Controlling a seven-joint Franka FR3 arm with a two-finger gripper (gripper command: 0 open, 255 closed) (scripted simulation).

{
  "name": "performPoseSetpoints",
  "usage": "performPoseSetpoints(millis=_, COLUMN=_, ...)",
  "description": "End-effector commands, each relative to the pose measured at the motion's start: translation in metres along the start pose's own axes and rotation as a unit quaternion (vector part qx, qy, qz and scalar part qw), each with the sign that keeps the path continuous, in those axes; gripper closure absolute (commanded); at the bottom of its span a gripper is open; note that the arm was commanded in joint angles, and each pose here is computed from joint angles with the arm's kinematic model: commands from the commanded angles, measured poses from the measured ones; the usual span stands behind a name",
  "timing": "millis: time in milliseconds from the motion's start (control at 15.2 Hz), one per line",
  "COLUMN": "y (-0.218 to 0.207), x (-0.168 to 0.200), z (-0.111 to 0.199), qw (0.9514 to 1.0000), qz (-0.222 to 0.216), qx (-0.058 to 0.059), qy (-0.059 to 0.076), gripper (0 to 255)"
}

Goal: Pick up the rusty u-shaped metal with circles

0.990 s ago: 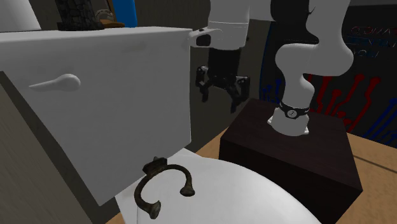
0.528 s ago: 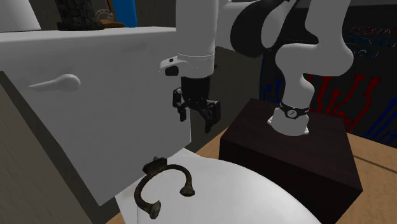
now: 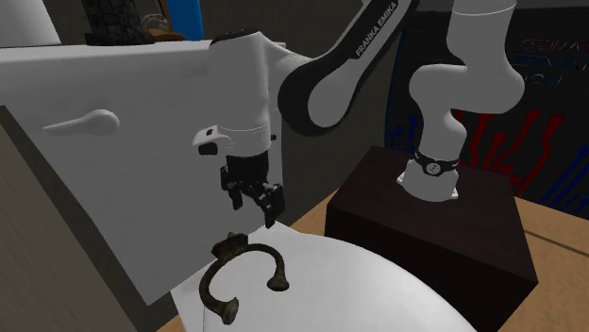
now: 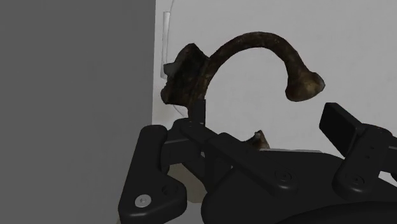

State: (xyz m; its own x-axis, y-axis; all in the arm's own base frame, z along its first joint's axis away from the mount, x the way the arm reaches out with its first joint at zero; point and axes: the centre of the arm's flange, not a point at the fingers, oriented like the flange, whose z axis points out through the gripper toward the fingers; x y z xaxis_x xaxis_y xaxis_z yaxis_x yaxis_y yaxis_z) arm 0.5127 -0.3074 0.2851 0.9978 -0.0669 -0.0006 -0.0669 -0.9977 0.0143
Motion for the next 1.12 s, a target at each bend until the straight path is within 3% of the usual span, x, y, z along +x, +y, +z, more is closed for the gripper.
performPoseSetpoints(millis=0, y=0.014, x=0.016, z=0.021, qw=1.0, qz=-0.001, qx=0.003, qy=0.001, gripper=0)
performPoseSetpoints(millis=528, y=0.066, x=0.071, z=0.09, qw=0.9999, qz=-0.004, qx=0.014, qy=0.006, gripper=0)
performPoseSetpoints(millis=1056, y=0.065, x=0.071, z=0.13, qw=0.9999, qz=-0.004, qx=0.014, qy=0.006, gripper=0)
